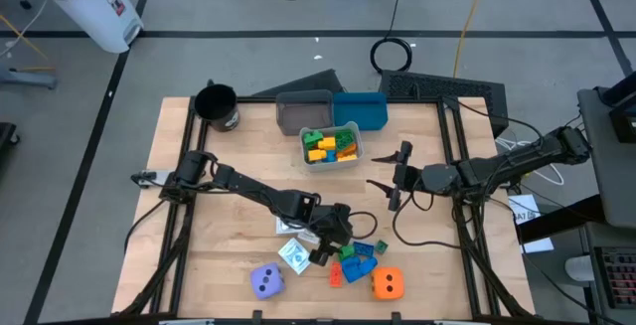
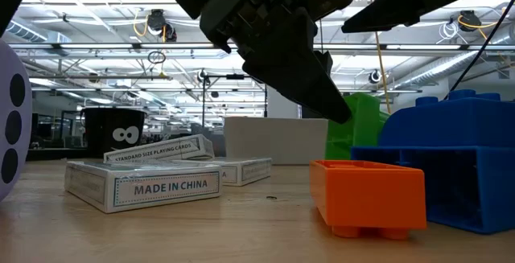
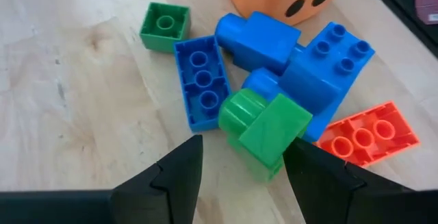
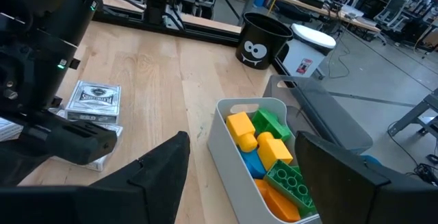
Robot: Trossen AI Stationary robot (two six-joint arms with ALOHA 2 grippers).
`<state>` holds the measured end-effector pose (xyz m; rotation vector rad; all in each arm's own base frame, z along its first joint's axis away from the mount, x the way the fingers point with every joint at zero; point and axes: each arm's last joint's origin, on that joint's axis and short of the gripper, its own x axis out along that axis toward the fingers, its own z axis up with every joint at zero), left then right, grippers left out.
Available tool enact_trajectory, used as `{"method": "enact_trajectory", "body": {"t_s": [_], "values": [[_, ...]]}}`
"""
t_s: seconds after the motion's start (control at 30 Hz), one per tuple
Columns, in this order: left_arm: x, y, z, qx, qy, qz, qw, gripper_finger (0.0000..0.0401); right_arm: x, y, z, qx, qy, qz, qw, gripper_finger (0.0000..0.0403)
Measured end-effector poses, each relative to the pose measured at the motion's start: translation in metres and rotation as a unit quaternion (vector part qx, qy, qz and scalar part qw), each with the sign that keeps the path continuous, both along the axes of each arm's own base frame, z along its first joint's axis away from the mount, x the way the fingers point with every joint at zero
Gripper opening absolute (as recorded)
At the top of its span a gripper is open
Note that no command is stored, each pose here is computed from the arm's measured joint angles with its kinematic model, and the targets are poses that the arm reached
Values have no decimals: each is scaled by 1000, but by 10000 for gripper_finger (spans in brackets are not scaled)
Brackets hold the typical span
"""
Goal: Pick & Place Toys
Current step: Put the green game piece into the gray bin
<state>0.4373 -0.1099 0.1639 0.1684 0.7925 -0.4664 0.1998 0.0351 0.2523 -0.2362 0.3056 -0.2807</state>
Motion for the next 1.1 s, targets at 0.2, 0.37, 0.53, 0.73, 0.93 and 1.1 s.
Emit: {"method": "enact_trajectory", "body": {"t_s": [0.2, 0.37, 0.53, 0.73, 0.93, 1.1], "values": [[0, 0, 0, 4, -2, 1, 1000, 209, 0, 0, 0, 0, 0, 0, 1000, 256], [0, 0, 0, 5, -3, -1, 1000, 209, 0, 0, 0, 0, 0, 0, 1000, 256], [1, 0, 0, 6, -6, -2, 1000, 209, 0, 0, 0, 0, 0, 0, 1000, 256], [1, 0, 1, 6, -10, -4, 1000, 209, 0, 0, 0, 0, 0, 0, 1000, 256], [1, 0, 1, 6, -8, -4, 1000, 209, 0, 0, 0, 0, 0, 0, 1000, 256], [0, 0, 0, 7, -6, -4, 1000, 174, 0, 0, 0, 0, 0, 0, 1000, 256]]}}
